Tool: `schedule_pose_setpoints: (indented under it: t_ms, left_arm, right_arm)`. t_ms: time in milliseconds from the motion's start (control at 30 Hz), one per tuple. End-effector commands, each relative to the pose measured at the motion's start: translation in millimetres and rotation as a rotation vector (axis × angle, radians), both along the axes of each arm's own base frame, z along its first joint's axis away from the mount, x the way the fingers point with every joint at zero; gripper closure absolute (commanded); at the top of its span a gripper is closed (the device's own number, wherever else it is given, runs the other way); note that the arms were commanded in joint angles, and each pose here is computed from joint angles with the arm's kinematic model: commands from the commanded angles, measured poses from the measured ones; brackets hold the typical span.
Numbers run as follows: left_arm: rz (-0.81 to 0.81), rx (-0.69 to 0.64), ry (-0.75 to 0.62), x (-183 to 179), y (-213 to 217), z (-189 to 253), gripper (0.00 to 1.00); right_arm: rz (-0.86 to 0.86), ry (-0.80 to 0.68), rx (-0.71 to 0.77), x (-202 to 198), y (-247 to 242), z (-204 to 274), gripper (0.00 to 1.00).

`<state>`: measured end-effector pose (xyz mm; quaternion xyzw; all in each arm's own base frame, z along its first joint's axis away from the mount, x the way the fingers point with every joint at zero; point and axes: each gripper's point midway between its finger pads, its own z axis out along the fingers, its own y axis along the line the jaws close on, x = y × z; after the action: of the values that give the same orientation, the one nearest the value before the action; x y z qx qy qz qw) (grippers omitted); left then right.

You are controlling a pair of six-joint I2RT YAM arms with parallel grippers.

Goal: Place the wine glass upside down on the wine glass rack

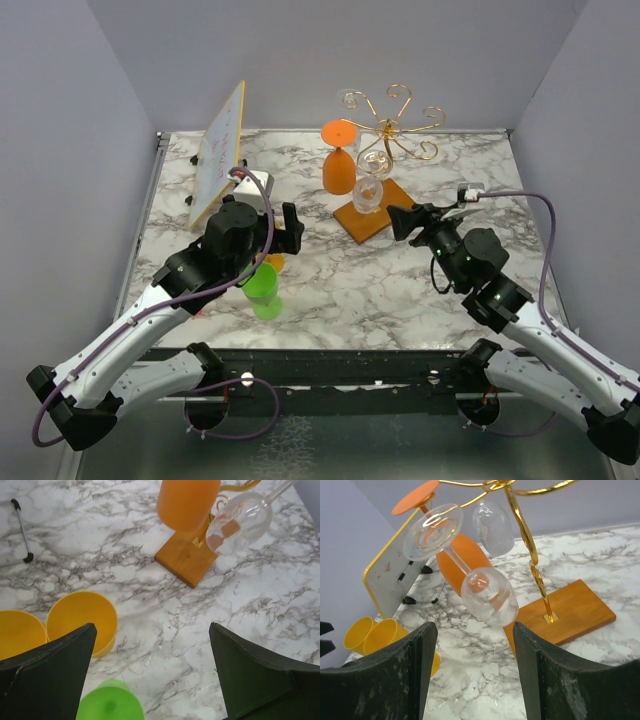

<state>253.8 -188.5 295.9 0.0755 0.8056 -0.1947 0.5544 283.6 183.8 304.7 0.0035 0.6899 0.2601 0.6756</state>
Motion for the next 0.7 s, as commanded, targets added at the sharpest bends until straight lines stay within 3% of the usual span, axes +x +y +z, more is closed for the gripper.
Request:
schedule_pose_setpoints:
  t_ms: [0,167,267,433,667]
  left_arm:
    - [0.053,0.065,0.166,-21.1,20.3,-35.1,0.09]
    - [0.031,0.084,0.237,-24.9,13.3,-53.5,0.25]
    - [0.042,0.125,0.263,-12.9,5.0,-59.7,0.34]
    - [0.161,0.276,0.294,13.2,13.0,-80.3,0.39]
    - [0.224,0.440,0.361,32.1,19.3,-121.1,0.58]
  right_arm:
    - [-0.058,0.133,0.003,-14.4,-20.8,-23.7,0.33]
    - [-0.052,0.192,0.002,-25.7,-26.4,-31.2,0.34]
    - [-0.041,0.207,0.005,-28.0,-25.0,-33.7,0.40]
    - [-0.019,0.229,0.017,-32.5,-22.3,-29.4,0.44]
    - [-0.035,0.233,0.034,-37.6,-29.4,-31.3,0.46]
